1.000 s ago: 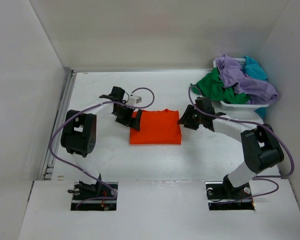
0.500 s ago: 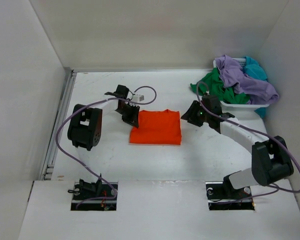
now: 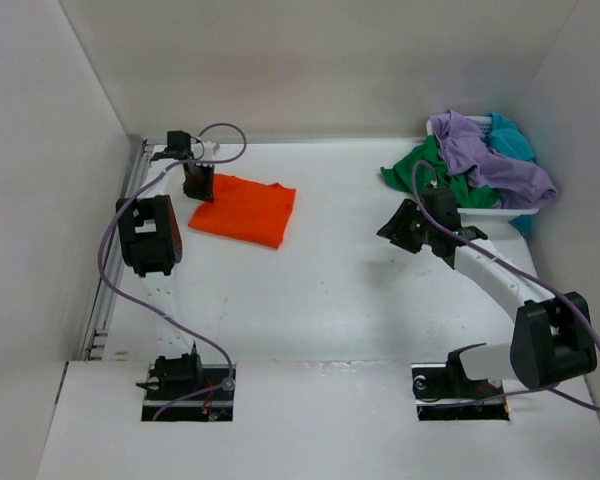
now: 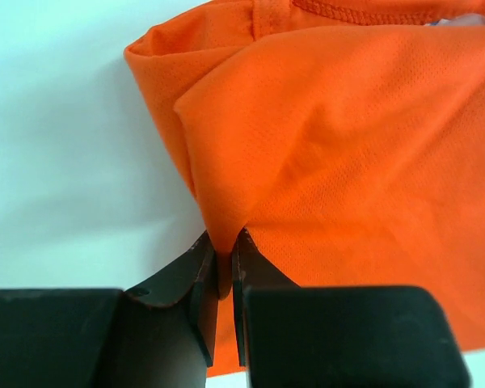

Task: Fold and stack the t-shirts
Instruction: Put the neatly folded tshirt into the corner of the board with the left arm, then grab crumpled tshirt from bin with the right arm, then move the tshirt to the center of the board, then flatten out the tshirt

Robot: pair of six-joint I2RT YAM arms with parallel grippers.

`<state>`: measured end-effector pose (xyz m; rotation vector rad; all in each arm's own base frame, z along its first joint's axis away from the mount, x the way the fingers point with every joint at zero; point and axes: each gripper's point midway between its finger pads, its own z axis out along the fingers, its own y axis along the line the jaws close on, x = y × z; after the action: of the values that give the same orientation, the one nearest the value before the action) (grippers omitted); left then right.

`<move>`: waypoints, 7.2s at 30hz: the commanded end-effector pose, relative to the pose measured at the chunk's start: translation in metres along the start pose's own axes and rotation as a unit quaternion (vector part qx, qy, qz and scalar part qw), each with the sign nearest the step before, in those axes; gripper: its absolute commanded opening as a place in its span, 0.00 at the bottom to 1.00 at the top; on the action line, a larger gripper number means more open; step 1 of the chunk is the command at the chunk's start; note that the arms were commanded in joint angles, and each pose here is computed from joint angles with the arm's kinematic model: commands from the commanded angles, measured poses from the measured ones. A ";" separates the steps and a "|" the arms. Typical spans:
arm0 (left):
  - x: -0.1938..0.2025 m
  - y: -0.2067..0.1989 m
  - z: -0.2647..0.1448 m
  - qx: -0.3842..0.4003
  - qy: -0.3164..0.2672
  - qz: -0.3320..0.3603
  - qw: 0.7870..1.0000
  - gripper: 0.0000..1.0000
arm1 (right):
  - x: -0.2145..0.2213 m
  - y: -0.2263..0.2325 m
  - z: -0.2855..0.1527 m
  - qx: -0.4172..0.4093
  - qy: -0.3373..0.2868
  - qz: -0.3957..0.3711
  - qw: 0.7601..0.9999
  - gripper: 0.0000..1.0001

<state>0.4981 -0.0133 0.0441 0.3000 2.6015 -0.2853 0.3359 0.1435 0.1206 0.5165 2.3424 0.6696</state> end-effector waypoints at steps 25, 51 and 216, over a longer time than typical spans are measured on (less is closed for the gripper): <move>-0.155 0.307 -0.073 -0.401 -0.264 0.049 0.876 0.19 | -0.050 0.030 -0.035 0.062 -0.014 -0.058 0.996 0.55; -0.133 0.085 -0.164 -0.289 -0.235 0.125 0.920 1.00 | -0.314 -0.141 -0.006 0.307 -0.190 0.005 0.933 0.68; 0.005 0.098 -0.090 -0.182 -0.061 -0.028 0.981 0.78 | 0.113 -0.026 0.007 0.135 0.082 -0.132 0.979 0.60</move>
<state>0.4675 0.1077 0.1349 0.1436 2.4509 0.2365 0.2652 0.1775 0.0593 0.2160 2.5826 0.2959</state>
